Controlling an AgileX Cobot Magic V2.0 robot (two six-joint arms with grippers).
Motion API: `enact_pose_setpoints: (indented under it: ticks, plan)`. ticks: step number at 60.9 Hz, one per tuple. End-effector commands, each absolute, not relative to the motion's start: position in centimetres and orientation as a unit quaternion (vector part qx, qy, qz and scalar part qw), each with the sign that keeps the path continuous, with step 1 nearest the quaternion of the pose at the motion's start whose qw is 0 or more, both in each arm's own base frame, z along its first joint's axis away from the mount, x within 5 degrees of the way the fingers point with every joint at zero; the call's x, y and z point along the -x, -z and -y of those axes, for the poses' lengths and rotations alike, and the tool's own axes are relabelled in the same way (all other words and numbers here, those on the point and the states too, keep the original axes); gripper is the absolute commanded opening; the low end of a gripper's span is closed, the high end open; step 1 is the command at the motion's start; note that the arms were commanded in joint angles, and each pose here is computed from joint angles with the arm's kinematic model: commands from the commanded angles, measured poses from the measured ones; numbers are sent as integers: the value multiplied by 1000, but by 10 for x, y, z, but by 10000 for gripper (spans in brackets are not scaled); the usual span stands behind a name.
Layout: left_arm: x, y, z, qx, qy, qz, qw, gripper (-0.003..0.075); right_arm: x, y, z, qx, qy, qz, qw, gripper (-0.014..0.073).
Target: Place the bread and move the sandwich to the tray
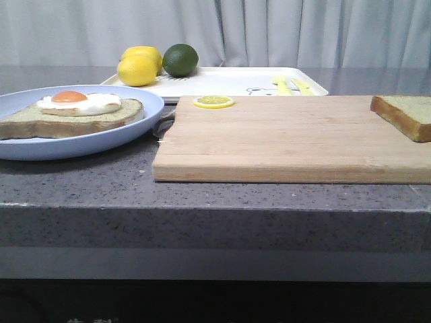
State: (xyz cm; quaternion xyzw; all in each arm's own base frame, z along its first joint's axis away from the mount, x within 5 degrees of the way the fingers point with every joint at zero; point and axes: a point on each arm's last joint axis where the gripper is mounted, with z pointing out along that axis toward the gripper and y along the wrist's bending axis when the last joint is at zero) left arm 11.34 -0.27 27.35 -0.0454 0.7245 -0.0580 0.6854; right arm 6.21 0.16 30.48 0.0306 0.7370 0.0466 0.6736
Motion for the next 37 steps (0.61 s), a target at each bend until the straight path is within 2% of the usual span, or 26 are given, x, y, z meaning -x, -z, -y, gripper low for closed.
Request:
enact_pose_setpoints:
  ticks: [1, 13, 20, 24, 29, 34, 37]
  plan:
    - [-115, -293, 2, 52, 63, -682, 727, -20, -63, -322, -1, -27, -44, -706, 707, -67]
    - [-115, -293, 2, 52, 63, -682, 727, -19, -63, -322, -1, -27, -43, -707, 705, -59]
    - [-115, -294, 2, 52, 62, -679, 730, -18, -63, -322, -1, -27, -43, -707, 705, 22]
    - [-115, -294, 2, 52, 62, -678, 731, -4, -63, -322, -1, -27, -43, -707, 705, 132]
    - [-115, -294, 2, 52, 62, -677, 732, 50, -63, -322, -1, -27, -43, -707, 705, 293]
    - [-115, -295, 2, 52, 62, -675, 733, 148, -63, -322, -1, -27, -43, -707, 705, 463]
    - [-115, -295, 1, 52, 62, -674, 735, 221, -63, -322, -1, -27, -43, -707, 705, 524]
